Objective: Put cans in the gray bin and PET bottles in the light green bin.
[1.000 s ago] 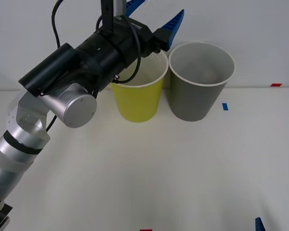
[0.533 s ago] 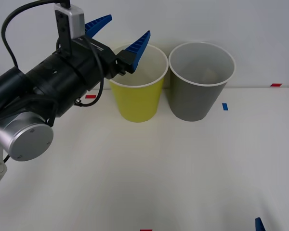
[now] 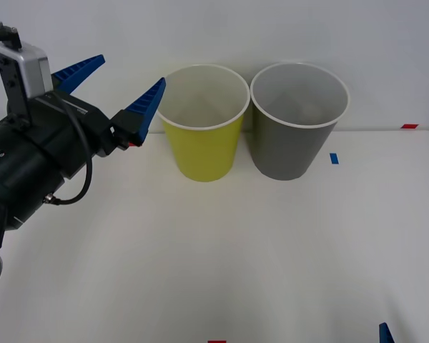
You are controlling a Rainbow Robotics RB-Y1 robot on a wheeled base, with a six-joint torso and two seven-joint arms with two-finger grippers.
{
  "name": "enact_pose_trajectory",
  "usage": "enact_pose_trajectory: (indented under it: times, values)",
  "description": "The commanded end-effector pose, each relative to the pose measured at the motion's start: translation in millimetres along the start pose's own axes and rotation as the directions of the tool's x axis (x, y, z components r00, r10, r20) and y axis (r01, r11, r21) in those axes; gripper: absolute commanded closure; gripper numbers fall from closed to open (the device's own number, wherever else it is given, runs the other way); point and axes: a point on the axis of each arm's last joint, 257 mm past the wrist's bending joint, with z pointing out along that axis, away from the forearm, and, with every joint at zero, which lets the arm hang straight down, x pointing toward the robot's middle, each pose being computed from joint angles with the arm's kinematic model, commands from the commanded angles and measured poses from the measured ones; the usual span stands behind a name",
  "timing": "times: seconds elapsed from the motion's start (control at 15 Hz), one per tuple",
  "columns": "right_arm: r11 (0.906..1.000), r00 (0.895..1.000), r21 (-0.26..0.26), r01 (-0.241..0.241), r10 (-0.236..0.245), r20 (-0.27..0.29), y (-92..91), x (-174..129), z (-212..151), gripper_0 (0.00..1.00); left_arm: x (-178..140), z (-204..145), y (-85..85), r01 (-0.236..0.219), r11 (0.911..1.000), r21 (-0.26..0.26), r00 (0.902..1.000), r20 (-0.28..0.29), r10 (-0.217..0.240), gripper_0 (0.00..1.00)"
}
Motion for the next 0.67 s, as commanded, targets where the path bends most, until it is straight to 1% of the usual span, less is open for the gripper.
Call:
enact_pose_trajectory:
  times: [0.07,0.13,0.27,0.33,0.47,0.53,0.6,0.67]
  values:
    - [1.0000,1.000,0.000,0.000,0.000,0.000,0.0,0,0,0.00,-2,-26,7.8,-0.020,0.9990,-0.041,0.9998,-0.005,0.020,0.00]
    - [1.0000,1.000,0.000,0.000,0.000,0.000,0.0,0,0,0.00,-2,-32,8.9,-0.021,0.9986,-0.050,0.9998,-0.009,0.020,0.00]
    - [1.0000,1.000,0.000,0.000,0.000,0.000,0.0,0,0,0.00,6,-43,15.1,-0.001,0.9969,-0.079,1.0000,0.010,0.002,0.00]
    - [1.0000,1.000,0.000,0.000,0.000,0.000,0.0,0,0,0.00,11,-50,15.4,0.009,0.9957,-0.092,0.9998,0.016,-0.007,0.00]
    - [1.0000,1.000,0.000,0.000,0.000,0.000,0.0,0,0,0.00,25,-69,22.6,0.018,0.9904,-0.137,0.9998,0.014,-0.016,0.00]
    - [1.0000,1.000,0.000,0.000,0.000,0.000,0.0,0,0,0.00,35,-77,28.4,0.015,0.9861,-0.165,0.9998,0.013,-0.012,0.00]
    - [1.0000,1.000,0.000,0.000,0.000,0.000,0.0,0,0,0.00,44,-84,34.6,-0.016,0.9807,-0.195,0.9996,0.021,0.020,0.00]
    - [1.0000,1.000,0.000,0.000,0.000,0.000,0.0,0,0,0.00,54,-89,36.5,-0.040,0.9767,-0.211,0.9984,0.029,0.048,0.00]
